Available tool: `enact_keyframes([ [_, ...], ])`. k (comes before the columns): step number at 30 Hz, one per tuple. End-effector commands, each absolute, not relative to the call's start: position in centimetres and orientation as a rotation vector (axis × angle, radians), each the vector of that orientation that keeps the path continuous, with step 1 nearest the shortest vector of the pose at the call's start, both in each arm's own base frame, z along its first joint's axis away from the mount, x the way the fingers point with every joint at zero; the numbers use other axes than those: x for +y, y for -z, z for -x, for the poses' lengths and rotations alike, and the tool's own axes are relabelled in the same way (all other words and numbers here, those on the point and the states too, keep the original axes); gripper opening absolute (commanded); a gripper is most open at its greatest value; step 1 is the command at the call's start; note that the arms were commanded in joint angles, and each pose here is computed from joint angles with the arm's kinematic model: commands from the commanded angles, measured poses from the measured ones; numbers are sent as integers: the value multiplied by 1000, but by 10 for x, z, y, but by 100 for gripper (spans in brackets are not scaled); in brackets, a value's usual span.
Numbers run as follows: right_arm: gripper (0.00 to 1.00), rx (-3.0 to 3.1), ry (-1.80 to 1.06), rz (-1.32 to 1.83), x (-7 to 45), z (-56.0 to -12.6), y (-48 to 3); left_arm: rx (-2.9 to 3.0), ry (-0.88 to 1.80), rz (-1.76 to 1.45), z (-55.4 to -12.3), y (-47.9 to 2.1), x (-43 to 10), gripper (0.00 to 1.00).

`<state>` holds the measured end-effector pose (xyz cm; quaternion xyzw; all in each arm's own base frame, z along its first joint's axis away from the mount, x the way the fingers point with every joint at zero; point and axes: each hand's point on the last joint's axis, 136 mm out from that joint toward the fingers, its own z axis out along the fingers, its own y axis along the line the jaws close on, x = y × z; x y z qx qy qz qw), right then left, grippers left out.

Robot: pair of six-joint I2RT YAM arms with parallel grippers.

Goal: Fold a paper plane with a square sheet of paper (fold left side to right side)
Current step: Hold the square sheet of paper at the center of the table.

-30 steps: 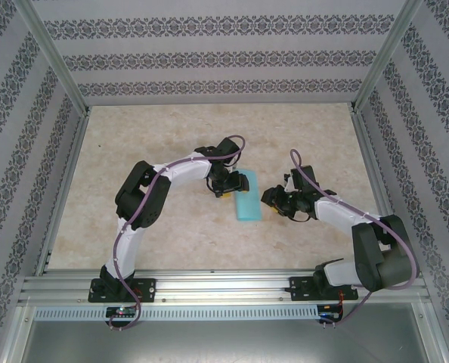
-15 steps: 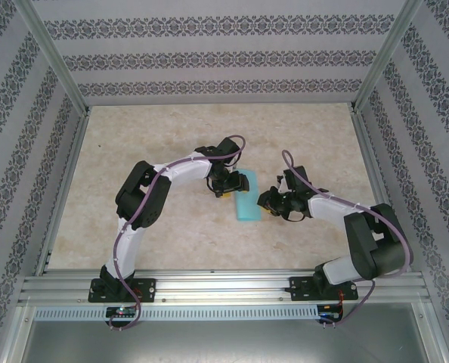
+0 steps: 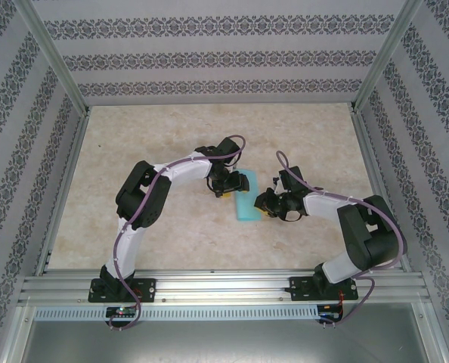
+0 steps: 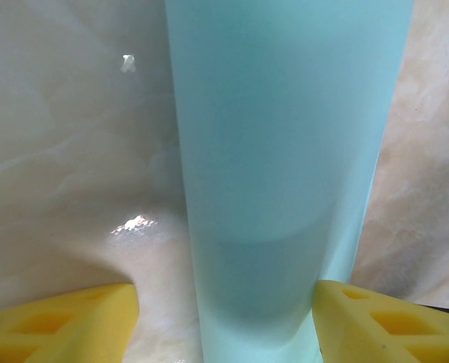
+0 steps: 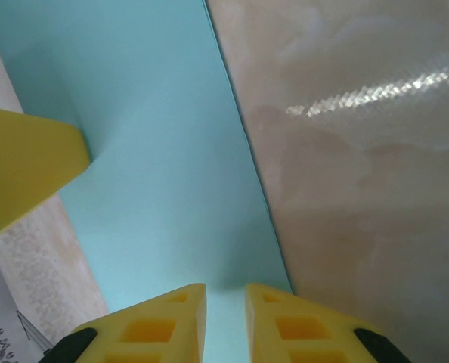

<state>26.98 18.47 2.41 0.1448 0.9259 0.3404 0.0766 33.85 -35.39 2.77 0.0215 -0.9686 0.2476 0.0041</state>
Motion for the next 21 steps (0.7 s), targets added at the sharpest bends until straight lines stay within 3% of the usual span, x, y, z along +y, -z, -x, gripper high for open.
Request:
enact_keyframes([
  [1, 22, 2769, -1018, -406, 189, -276, -28, -3035, -617, -10, -325, 26, -350, 66],
  [21, 23, 2857, -930, -419, 183, -267, -7, -3047, -623, -2, -326, 20, -350, 66],
])
